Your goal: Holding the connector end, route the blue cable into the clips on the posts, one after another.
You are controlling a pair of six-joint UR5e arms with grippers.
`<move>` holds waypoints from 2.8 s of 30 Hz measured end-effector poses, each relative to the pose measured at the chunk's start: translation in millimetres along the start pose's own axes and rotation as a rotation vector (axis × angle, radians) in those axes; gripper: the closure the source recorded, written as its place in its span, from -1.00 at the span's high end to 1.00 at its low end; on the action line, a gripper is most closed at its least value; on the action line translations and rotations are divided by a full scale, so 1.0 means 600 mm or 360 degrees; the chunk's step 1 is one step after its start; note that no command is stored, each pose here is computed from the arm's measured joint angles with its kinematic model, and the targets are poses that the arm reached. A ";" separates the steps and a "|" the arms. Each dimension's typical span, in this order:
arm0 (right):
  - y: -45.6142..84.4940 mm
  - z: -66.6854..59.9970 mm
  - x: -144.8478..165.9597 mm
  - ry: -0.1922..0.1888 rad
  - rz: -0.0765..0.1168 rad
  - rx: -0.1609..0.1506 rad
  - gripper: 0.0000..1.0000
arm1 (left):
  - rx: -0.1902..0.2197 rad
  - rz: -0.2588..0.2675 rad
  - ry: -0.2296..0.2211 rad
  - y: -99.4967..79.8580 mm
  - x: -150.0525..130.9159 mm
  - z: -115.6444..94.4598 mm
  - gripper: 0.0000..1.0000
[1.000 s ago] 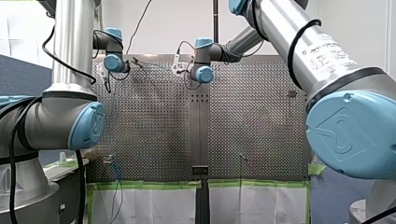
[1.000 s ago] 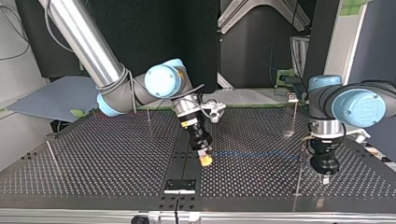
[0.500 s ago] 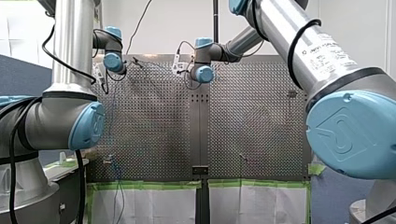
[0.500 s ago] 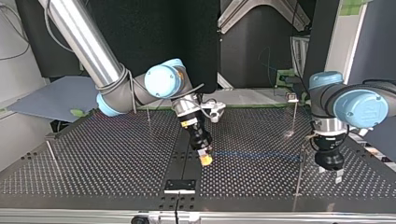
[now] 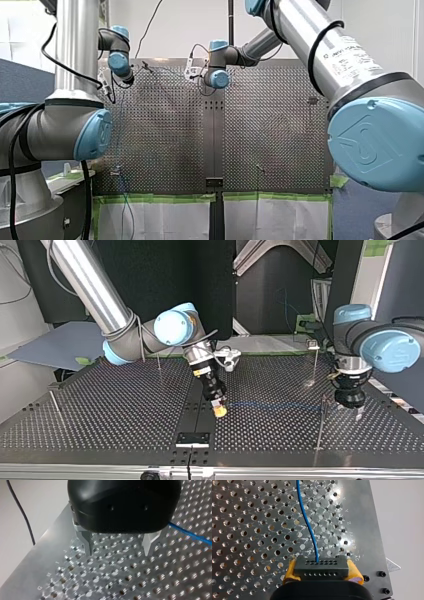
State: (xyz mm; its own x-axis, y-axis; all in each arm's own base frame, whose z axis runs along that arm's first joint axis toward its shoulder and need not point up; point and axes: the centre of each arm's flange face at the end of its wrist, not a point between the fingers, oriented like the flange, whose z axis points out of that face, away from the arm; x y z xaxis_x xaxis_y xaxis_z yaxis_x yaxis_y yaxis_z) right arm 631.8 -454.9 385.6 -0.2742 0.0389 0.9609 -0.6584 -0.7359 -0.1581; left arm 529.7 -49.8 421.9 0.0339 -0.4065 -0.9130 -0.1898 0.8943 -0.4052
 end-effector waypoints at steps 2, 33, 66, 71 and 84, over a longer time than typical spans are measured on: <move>0.000 0.000 0.000 -0.0001 0.0000 0.0000 -1.00 | 0.0012 -0.0004 0.0035 -0.001 0.003 -0.014 1.00; -0.008 -0.004 -0.004 -0.0030 0.0002 0.0005 -1.00 | 0.0236 0.0084 0.0123 -0.058 0.001 -0.225 1.00; 0.000 -0.004 -0.004 -0.0040 -0.0001 -0.0008 -1.00 | 0.0272 0.0553 0.0134 -0.069 -0.004 -0.240 1.00; 0.000 -0.004 -0.005 -0.0039 0.0001 -0.0009 -1.00 | 0.0285 0.0554 0.0116 -0.084 -0.030 -0.240 1.00; 0.001 -0.004 -0.005 -0.0039 0.0001 -0.0010 -1.00 | 0.0307 0.0545 0.0041 -0.107 -0.075 -0.235 1.00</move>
State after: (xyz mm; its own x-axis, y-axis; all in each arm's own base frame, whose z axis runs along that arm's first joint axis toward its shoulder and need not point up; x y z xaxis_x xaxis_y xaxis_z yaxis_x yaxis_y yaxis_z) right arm 630.3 -454.0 382.1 -0.2574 0.0216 0.9661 -0.6625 -0.7317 -0.1601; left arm 401.7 -115.1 495.5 -0.0244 -0.0809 -0.9964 0.0024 0.9967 -0.0809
